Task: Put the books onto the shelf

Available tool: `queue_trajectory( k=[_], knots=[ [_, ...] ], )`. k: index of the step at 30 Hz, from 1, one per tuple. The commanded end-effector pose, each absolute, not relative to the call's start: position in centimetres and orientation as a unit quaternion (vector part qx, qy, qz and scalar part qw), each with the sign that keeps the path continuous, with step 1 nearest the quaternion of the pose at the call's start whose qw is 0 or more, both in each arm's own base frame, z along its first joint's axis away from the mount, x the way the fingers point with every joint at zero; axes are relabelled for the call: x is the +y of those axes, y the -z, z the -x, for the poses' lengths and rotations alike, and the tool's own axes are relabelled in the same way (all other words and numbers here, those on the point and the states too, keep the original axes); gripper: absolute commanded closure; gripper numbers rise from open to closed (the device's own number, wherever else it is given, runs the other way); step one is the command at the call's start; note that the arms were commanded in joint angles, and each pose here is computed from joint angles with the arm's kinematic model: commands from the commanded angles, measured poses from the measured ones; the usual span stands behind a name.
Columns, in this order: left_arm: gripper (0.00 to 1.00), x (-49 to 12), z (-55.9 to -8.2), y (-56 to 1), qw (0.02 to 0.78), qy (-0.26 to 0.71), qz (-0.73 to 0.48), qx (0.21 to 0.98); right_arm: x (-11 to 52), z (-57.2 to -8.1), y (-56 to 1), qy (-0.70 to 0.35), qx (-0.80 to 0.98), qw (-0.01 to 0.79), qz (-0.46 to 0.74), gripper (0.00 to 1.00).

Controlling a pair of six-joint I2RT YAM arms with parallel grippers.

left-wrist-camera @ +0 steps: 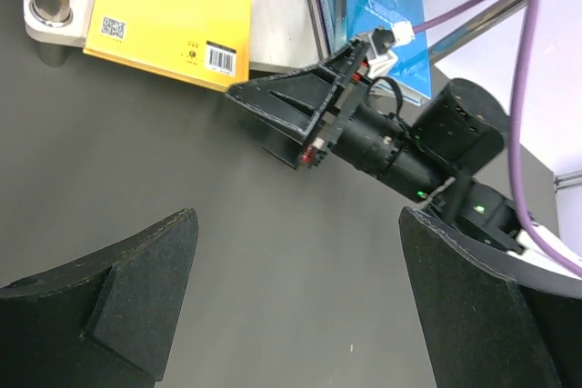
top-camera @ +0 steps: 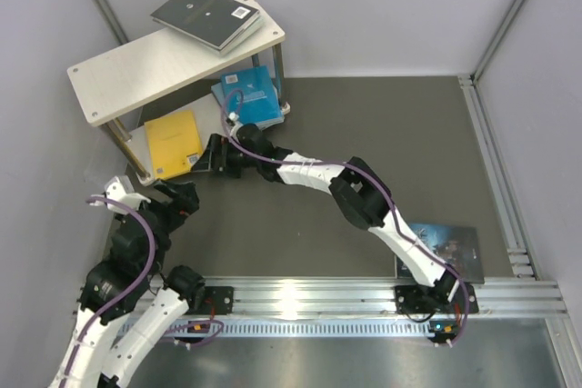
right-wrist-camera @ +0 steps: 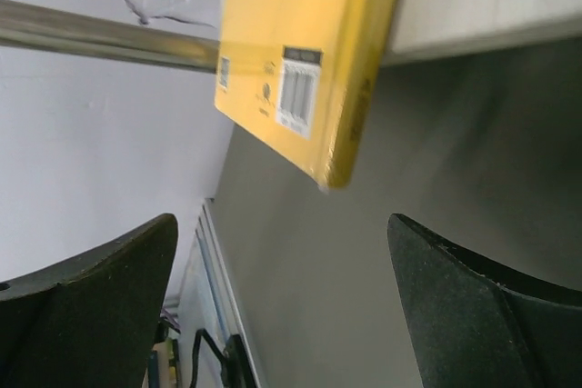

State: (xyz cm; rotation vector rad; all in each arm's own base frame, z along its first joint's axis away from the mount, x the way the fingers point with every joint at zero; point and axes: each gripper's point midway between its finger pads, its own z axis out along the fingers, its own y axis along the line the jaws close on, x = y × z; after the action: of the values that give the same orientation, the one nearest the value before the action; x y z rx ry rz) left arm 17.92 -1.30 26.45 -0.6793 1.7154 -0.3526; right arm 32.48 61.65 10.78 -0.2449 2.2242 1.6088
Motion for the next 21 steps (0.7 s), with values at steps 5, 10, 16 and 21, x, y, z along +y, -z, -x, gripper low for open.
queue_trajectory(
  k=[5, 10, 16, 21],
  knots=[
    [0.04, -2.0, -18.6, -26.0, 0.589, 0.158, 0.287, 0.739, 58.5, -30.5, -14.2, -0.569, 0.782, 0.223, 0.120, 0.13],
    [0.03, -3.0, -19.0, -26.1, 0.588, 0.167, 0.260, 0.747, 55.8, -27.2, -16.6, -0.590, 0.748, 0.240, 0.186, 0.12],
    [0.03, -6.4, -20.6, -25.5, 0.574, 0.211, 0.211, 0.762, 48.3, -25.2, -18.7, -0.512, 0.768, 0.313, 0.227, 0.12],
    [0.05, -10.2, -22.4, -23.1, 0.545, 0.268, 0.184, 0.773, 31.4, -31.4, -18.8, -0.360, 0.832, 0.417, 0.070, 0.16]
  ],
)
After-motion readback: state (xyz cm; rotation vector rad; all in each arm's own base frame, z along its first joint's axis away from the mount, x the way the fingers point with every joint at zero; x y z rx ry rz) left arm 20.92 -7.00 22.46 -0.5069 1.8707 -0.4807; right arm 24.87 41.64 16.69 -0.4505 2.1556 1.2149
